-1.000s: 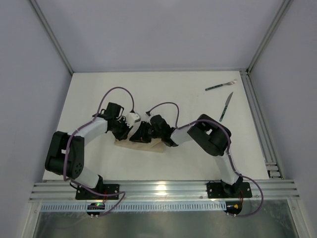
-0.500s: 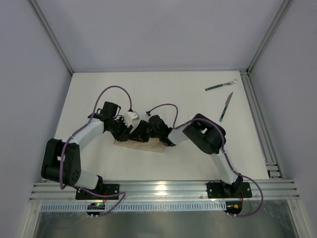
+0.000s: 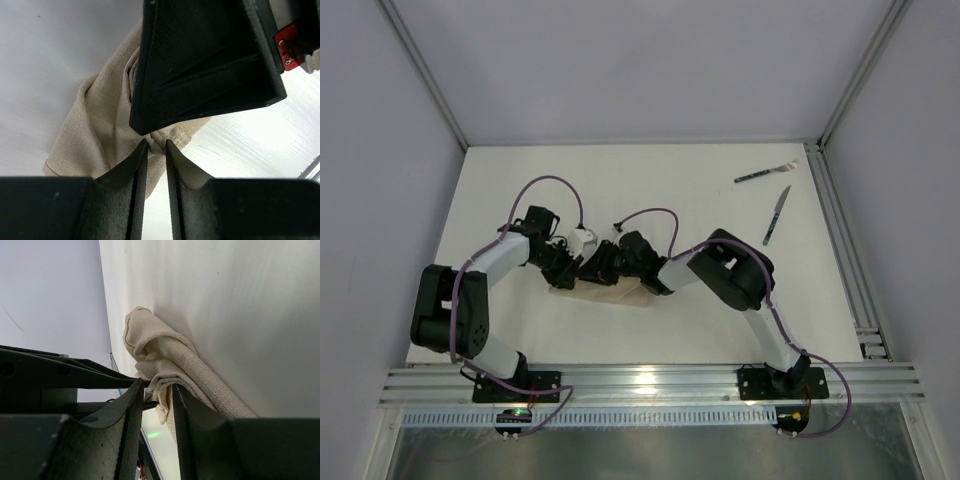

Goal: Fold the napkin into a case and place the utensils inside
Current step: Grasp the top corner of the smaller rectangle folded napkin from the folded napkin.

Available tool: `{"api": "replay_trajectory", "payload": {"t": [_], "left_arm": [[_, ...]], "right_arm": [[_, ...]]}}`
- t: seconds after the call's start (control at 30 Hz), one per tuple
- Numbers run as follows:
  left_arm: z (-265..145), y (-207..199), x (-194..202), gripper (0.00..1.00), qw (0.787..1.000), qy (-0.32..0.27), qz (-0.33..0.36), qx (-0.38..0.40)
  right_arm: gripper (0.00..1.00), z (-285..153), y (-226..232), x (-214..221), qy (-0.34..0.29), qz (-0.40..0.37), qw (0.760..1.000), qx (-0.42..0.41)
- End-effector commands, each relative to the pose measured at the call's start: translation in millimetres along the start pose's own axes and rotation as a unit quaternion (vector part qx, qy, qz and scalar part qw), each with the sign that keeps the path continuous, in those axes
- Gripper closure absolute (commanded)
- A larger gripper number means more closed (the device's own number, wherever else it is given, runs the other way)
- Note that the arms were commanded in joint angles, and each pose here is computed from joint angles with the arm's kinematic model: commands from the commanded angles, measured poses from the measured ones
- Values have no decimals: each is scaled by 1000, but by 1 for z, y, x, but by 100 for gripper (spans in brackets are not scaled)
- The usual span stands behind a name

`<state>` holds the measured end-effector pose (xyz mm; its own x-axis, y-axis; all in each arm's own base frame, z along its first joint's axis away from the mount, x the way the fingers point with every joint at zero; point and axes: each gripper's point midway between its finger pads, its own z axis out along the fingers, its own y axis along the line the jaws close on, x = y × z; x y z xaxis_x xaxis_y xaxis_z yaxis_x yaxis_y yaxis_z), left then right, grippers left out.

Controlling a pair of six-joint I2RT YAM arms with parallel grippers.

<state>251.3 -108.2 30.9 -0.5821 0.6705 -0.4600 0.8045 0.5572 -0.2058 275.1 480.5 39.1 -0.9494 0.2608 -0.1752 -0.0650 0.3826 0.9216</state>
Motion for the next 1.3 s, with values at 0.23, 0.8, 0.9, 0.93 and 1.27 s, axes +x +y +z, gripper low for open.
{"api": "replay_trajectory", "payload": {"t": [0.23, 0.8, 0.9, 0.93, 1.27], "left_arm": [[2, 3, -5, 78, 1000, 0, 4, 10], [-45, 50, -22, 70, 985, -3, -22, -173], [-34, 50, -18, 66, 982, 11, 4, -186], [-32, 49, -19, 65, 982, 12, 12, -188], [-16, 58, -15, 59, 972, 34, 44, -230]], "right_arm": [[83, 19, 22, -4, 9, -2, 999, -33], [96, 19, 13, -10, -5, 19, 999, -28], [96, 19, 12, -9, -3, 19, 999, -28], [96, 19, 12, -9, -4, 20, 999, -27], [96, 19, 13, -9, -4, 26, 999, -33]]}}
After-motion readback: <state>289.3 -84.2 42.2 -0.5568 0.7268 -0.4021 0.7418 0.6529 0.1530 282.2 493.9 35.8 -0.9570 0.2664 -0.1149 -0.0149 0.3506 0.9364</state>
